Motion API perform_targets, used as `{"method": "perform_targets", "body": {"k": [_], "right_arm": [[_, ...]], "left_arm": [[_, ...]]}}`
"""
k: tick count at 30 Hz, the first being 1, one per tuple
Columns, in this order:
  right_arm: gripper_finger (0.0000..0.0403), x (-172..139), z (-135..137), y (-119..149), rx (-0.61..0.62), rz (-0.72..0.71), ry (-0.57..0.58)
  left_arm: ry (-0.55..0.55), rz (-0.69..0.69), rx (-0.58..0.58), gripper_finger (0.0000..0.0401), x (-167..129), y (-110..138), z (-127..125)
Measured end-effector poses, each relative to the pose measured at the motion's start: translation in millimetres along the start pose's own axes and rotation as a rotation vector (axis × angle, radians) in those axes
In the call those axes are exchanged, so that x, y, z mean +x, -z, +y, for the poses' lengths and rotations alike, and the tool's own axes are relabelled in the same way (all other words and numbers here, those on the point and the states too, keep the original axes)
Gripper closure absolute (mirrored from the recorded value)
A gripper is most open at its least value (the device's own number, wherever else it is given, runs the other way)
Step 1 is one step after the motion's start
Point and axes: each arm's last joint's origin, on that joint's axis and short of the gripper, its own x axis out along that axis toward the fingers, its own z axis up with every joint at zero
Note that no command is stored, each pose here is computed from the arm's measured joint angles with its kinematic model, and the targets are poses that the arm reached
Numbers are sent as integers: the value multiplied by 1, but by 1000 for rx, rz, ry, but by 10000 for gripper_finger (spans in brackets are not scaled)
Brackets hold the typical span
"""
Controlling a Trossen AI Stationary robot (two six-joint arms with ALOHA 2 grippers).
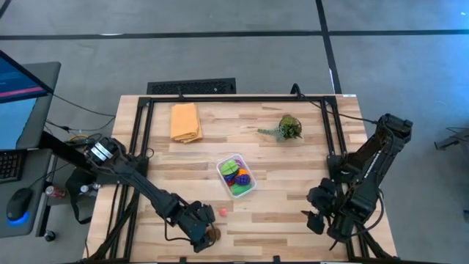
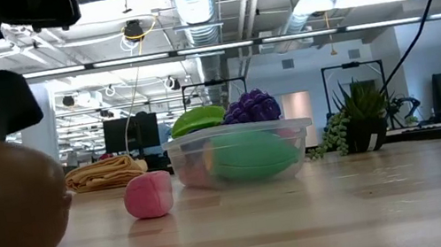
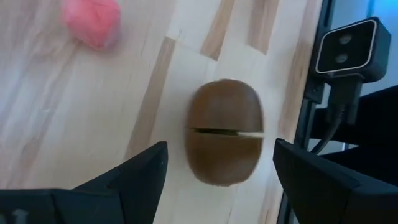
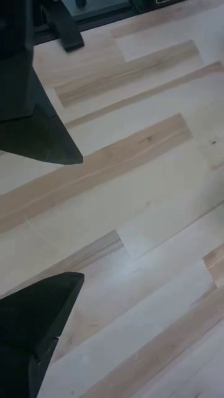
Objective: Pick and placing Produce into tupperware
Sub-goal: Put the brown kiwi into the transparent bin
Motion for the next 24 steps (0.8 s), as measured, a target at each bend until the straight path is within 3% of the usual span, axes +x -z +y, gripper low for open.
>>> {"method": "perform_targets", "body": {"k": [9, 18, 24], "right_arm": [[81, 1, -1, -2, 5, -3, 15], [81, 2, -2, -3, -13, -3, 17], [81, 2, -1, -3, 8, -4, 13]], "left_arm": [[13, -27, 55, 121, 2, -2, -1], [79, -6, 337, 121, 1, 2, -8], [48, 6, 363, 121, 1, 0, -3]]}}
